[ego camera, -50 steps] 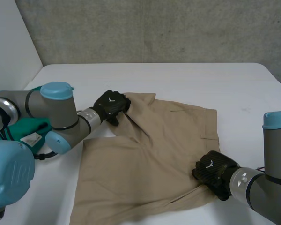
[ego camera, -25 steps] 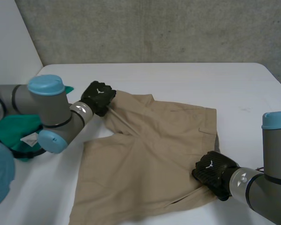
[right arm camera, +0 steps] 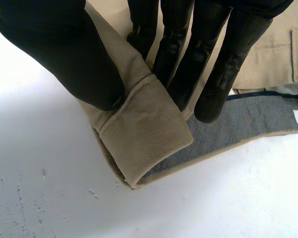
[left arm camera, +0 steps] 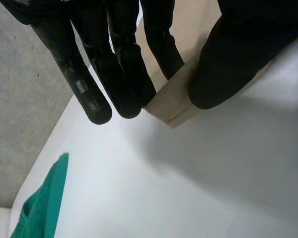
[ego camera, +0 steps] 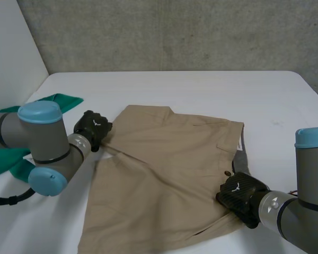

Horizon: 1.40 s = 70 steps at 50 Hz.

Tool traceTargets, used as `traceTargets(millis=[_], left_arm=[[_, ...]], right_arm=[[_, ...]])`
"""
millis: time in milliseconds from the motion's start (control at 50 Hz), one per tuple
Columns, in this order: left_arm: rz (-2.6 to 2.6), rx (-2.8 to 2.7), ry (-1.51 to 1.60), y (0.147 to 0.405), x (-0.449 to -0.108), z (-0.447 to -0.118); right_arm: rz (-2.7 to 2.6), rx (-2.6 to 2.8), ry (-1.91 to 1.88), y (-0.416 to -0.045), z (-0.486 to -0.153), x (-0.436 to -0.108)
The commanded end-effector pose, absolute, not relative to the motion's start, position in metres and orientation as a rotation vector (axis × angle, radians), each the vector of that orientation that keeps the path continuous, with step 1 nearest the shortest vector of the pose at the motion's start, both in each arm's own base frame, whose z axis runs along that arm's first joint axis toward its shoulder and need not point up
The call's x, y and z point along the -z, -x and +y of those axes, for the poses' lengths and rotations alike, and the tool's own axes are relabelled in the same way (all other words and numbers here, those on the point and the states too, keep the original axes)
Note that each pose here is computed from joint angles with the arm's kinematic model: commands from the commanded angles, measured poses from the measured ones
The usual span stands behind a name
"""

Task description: Fold the laundry.

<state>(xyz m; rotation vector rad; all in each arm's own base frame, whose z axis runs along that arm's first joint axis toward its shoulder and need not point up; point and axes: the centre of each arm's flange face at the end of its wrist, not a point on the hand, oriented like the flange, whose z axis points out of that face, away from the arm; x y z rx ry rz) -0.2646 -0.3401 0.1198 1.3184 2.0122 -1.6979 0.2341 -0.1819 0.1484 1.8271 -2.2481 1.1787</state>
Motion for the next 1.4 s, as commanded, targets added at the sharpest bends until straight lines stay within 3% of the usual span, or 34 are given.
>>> traceTargets(millis=[20, 200, 340, 440, 520, 740, 900, 1040, 1160, 1300, 1400], left_arm=[[2.012, 1.679, -1.304, 0.263, -0.120, -0.339], [1.996, 1.707, -1.276, 0.261, -0.135, -0.332], [2.009, 1.825, -1.187, 0.258, -0.175, -0.314], [2.136, 1.998, -1.013, 0.248, -0.215, -0.277], [2.298, 2.029, -0.917, 0.240, -0.227, -0.241], [2.785, 1.502, -1.017, 0.229, -0.199, -0.146], [2.867, 1.331, -1.090, 0.229, -0.181, -0.118], [2.887, 1.198, -1.111, 0.233, -0.150, -0.124], [2.823, 1.280, -1.081, 0.238, -0.144, -0.137], [2.449, 1.871, -1.069, 0.272, -0.191, -0.199], [2.149, 2.052, -1.147, 0.300, -0.194, -0.243]], right_arm=[[-2.258, -1.169, -1.823, -0.232, -0.181, -0.147], [-2.257, -1.170, -1.834, -0.233, -0.179, -0.147], [-2.277, -1.234, -1.774, -0.235, -0.187, -0.149], [-2.328, -1.297, -1.694, -0.238, -0.194, -0.153], [-2.362, -1.378, -1.611, -0.240, -0.202, -0.157], [-2.379, -1.494, -1.502, -0.242, -0.214, -0.159], [-2.390, -1.485, -1.490, -0.240, -0.214, -0.157], [-2.387, -1.485, -1.481, -0.239, -0.214, -0.155], [-2.385, -1.490, -1.468, -0.236, -0.217, -0.157], [-2.330, -1.559, -1.459, -0.240, -0.227, -0.169], [-2.229, -1.738, -1.381, -0.248, -0.248, -0.186]])
